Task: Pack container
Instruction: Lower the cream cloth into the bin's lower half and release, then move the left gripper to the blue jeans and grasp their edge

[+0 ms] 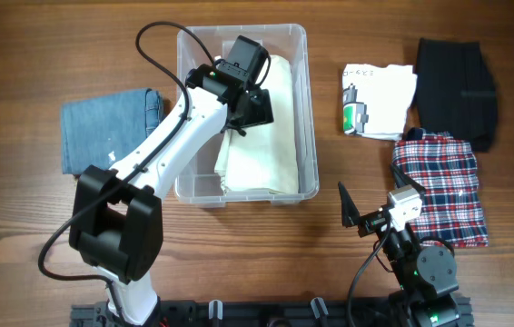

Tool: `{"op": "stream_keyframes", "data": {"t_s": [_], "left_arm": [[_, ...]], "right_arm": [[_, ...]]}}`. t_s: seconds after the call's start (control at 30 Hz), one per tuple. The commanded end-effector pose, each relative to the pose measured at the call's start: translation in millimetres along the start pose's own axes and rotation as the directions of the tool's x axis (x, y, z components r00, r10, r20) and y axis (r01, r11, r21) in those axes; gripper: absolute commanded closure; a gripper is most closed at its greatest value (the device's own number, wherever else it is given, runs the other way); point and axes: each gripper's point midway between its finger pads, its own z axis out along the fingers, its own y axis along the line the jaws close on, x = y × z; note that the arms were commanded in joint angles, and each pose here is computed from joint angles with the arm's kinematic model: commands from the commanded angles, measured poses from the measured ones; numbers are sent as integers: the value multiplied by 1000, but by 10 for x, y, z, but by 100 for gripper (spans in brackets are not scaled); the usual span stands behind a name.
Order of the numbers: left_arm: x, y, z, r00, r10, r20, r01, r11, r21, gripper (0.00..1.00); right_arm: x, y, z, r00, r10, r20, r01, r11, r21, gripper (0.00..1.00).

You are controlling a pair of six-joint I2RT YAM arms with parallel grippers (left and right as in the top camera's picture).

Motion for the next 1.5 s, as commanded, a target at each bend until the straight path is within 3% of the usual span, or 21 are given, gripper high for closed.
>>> {"op": "stream_keyframes", "data": {"t_s": [0.0, 0.13, 0.2, 0.47, 0.73, 1.03, 1.23, 1.4, 1.47], "left_arm": [[-81, 119, -92, 998, 35, 49, -32, 998, -57, 19], [-113, 189, -99, 997, 36, 68, -29, 995, -97, 13], [-130, 216, -103, 996, 33, 78, -24, 993, -112, 0], [-212, 121, -103, 994, 24, 109, -17, 998, -68, 0], [-437, 264, -555, 984, -62, 168, 56, 998, 37, 0], [-638, 1147, -1179, 937, -260, 234, 261, 965, 27, 0], [-583, 1908, -1245, 850, -481, 214, 500, 865, -42, 0], [-545, 2434, -1314, 800, -554, 230, 585, 806, -94, 0], [-539, 2585, -1341, 811, -536, 234, 571, 813, -115, 0]], "right_arm": [[-20, 10, -3, 1000, -2, 10, 2, 1000, -8, 0], [-19, 10, -3, 1000, -2, 10, 2, 1000, -8, 0], [-20, 10, -3, 1000, -2, 10, 2, 1000, -8, 0], [-20, 10, -3, 1000, -2, 10, 2, 1000, -8, 0], [-20, 10, -3, 1000, -2, 10, 2, 1000, -8, 0], [-19, 10, -3, 1000, -2, 10, 2, 1000, -8, 0], [-20, 10, -3, 1000, -2, 10, 2, 1000, -8, 0], [-20, 9, -3, 1000, -2, 10, 2, 1000, -8, 0], [-20, 10, -3, 1000, -2, 10, 2, 1000, -8, 0]]}}
